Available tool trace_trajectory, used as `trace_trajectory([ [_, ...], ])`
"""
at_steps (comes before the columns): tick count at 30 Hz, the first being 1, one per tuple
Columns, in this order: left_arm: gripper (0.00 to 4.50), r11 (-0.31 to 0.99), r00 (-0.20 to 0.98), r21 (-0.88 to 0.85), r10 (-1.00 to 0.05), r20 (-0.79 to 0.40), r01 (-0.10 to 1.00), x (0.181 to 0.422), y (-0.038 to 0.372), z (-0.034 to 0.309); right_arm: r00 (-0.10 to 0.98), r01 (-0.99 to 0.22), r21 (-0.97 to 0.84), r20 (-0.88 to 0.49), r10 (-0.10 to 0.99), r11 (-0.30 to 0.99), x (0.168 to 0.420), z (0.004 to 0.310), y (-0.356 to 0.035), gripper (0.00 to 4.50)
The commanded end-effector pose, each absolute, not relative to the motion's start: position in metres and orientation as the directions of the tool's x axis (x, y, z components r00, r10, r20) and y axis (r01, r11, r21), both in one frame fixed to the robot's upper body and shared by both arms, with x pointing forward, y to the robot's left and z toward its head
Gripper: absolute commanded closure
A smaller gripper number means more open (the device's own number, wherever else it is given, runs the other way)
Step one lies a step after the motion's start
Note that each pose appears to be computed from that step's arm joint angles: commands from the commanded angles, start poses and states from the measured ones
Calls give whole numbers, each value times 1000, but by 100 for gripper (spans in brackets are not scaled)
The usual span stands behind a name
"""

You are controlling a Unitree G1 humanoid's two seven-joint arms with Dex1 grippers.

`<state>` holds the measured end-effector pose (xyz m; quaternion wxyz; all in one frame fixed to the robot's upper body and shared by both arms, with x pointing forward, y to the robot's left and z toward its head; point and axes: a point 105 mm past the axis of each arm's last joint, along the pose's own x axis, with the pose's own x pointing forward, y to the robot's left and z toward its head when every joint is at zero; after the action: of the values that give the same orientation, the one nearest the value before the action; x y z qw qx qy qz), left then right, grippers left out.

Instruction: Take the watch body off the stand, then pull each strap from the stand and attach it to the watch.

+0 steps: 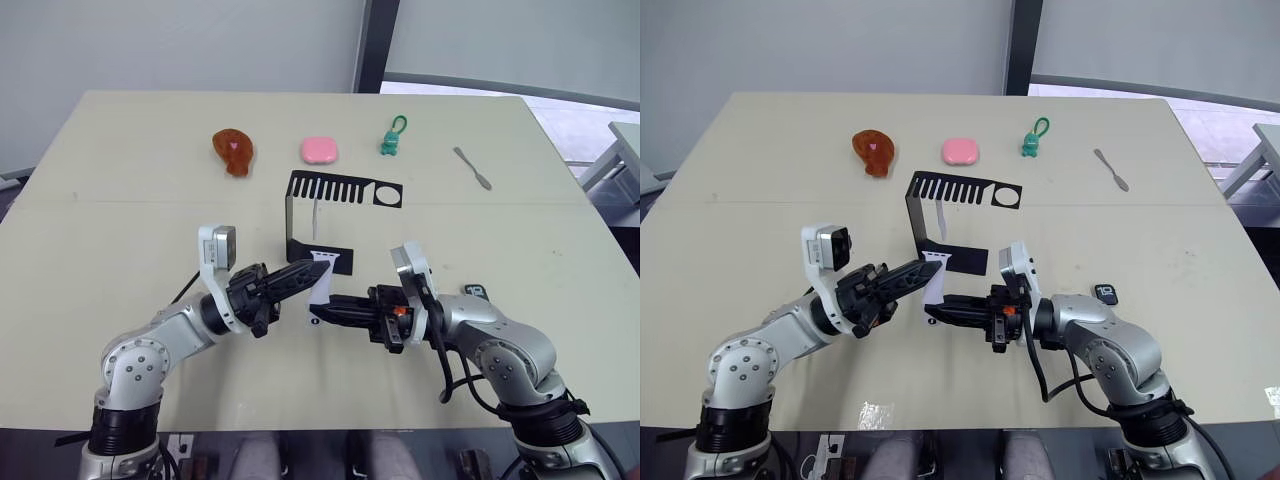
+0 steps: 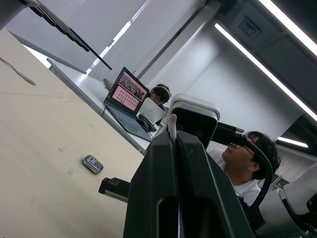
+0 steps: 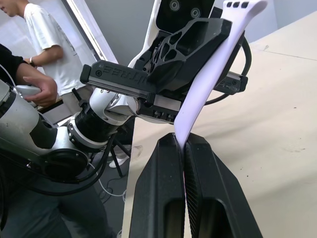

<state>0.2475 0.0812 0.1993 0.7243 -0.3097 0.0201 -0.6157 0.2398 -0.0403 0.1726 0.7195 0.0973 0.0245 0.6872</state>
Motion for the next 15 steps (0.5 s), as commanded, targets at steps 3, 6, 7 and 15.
trace_trajectory([
  [3, 450, 38, 210, -409, -900, 383, 912, 242, 81, 208, 30, -991, 134, 43, 999, 24, 231, 172, -48, 353],
  [6, 450, 117, 245, -341, -899, 362, 933, 244, 89, 211, 108, -991, 77, 2, 994, 108, 237, 169, -67, 207],
  [7, 450, 144, 256, -315, -901, 351, 938, 245, 92, 211, 144, -988, 60, 4, 990, 143, 240, 170, -73, 175],
  [15, 450, 441, 437, -15, -885, 158, 898, 249, 145, 199, 604, -774, -288, -66, 795, 564, 258, 165, -189, 11],
])
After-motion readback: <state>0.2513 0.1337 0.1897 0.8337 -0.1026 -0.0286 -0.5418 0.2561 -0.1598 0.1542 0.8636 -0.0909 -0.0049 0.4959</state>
